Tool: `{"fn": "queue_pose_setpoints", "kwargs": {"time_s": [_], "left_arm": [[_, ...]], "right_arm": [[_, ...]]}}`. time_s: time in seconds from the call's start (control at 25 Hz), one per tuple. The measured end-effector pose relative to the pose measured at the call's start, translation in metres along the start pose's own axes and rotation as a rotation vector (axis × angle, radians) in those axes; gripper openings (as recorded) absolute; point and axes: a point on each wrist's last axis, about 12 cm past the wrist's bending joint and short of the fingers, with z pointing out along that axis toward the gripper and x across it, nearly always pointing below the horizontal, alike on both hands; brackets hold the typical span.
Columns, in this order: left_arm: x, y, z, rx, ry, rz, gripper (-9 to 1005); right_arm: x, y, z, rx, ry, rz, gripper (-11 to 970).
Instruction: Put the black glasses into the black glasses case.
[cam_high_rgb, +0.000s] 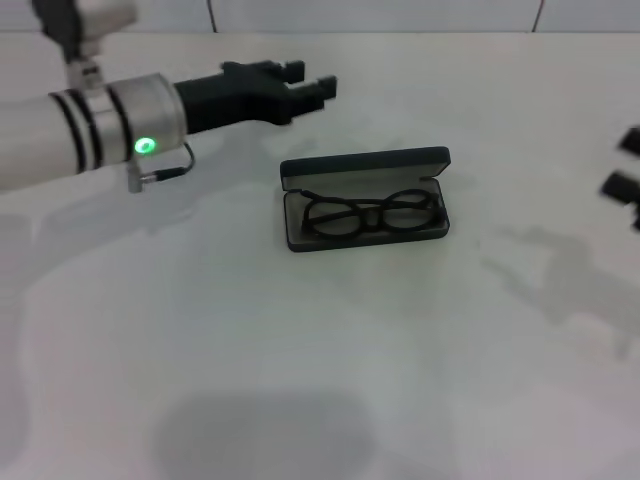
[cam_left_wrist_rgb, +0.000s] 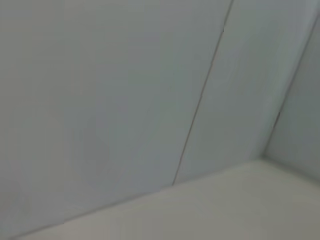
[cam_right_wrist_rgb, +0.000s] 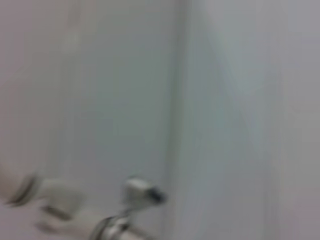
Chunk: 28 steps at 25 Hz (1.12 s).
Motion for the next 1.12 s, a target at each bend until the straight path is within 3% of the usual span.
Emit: {"fn": "queue_pose_setpoints", "kwargs": {"time_s": [0.12,0.4,0.56,0.84,1.0,1.12], "left_arm": [[0.004,-0.004,0.013,-0.01,0.082,0.065,556],[0.007,-0.02,0.035,0.042,0.198,0.191,556],[0.01,-0.022,0.034,0.056,0.207,0.209,556],[0.038,-0.03,0.023,0.093,0.221,0.298,556],[0.043,-0.033,0.02,0.114,0.203,0.321,555],[0.038,-0.039,0.013,0.157,0.105,0.325,575]], "right_arm": [[0.002,-0.001,-0.012,0.129,-0.035,-0.006,299],[0.006,-0.007,-0.009,0.198,-0.02,-0.001,579],[0.008,-0.013,-0.001,0.2,0.002,-0.001,734],[0.008,-0.021,0.013,0.192,0.004,0.003,743],[0.007,-0.024,0.019,0.179,0.008,0.0,743],[0.008,-0.024,0.028,0.138,0.028,-0.001,743]]}}
